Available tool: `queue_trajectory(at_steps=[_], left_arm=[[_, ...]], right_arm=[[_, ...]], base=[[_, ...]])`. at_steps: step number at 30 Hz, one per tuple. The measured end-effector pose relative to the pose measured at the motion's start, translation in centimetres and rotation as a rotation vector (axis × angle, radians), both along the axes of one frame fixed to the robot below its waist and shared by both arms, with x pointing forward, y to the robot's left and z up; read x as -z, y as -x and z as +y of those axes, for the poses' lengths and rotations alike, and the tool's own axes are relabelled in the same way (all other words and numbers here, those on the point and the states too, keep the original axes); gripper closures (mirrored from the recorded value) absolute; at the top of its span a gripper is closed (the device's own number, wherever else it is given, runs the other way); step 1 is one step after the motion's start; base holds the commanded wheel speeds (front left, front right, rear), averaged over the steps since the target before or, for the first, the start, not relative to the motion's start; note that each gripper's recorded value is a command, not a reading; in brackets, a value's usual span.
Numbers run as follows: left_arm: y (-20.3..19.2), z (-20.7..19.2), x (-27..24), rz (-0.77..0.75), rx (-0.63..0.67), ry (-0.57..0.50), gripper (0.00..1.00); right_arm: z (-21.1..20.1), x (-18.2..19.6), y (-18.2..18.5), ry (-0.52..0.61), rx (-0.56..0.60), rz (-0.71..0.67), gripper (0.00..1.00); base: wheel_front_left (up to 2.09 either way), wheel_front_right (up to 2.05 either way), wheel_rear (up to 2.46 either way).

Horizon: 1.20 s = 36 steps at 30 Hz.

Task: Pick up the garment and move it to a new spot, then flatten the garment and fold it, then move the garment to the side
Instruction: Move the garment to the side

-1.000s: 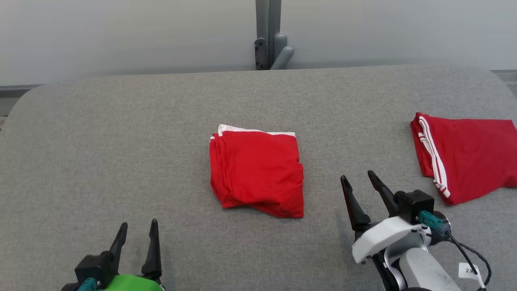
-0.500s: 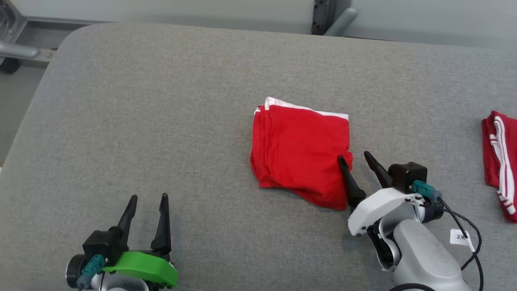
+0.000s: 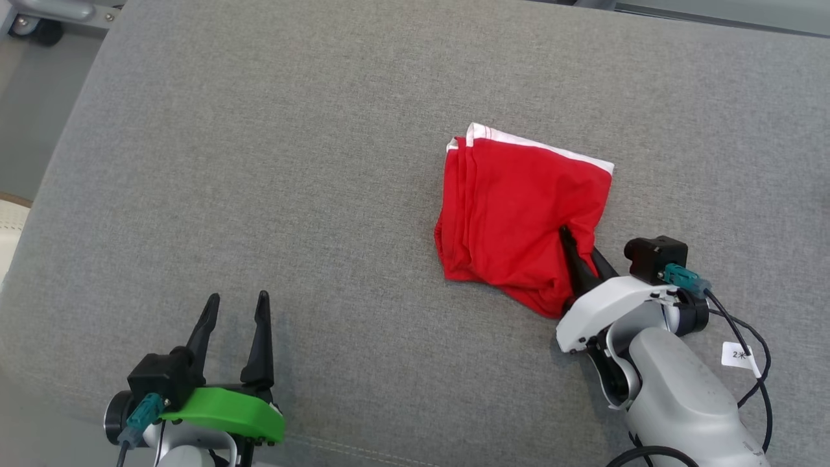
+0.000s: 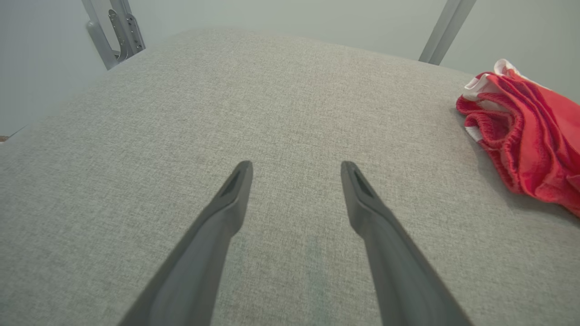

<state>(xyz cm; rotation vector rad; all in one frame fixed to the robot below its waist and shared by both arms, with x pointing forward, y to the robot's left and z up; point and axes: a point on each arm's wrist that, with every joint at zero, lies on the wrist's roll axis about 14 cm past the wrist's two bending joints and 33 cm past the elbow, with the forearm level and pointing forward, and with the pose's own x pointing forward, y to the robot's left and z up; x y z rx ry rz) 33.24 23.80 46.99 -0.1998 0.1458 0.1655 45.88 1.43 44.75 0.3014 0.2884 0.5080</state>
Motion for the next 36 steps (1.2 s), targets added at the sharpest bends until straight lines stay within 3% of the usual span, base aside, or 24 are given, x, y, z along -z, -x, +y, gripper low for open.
queue_trajectory(at_steps=[12,26,36], left_arm=[[-1.8,-2.8,0.4,0.002,0.098,-0.006,0.00],[-6.1,-16.3,-0.9,-0.065,0.492,0.049,0.00],[-6.5,-23.3,-1.5,-0.086,0.689,0.067,0.00]], right_arm=[[-3.7,-0.3,1.9,-0.021,0.086,0.015,1.00],[-15.2,-1.5,7.1,0.029,0.369,0.008,1.00],[-20.9,-2.4,10.1,0.049,0.532,-0.007,1.00]], base=[[0.00,0.00,0.00],[0.00,0.00,0.00],[0.00,0.00,0.00]])
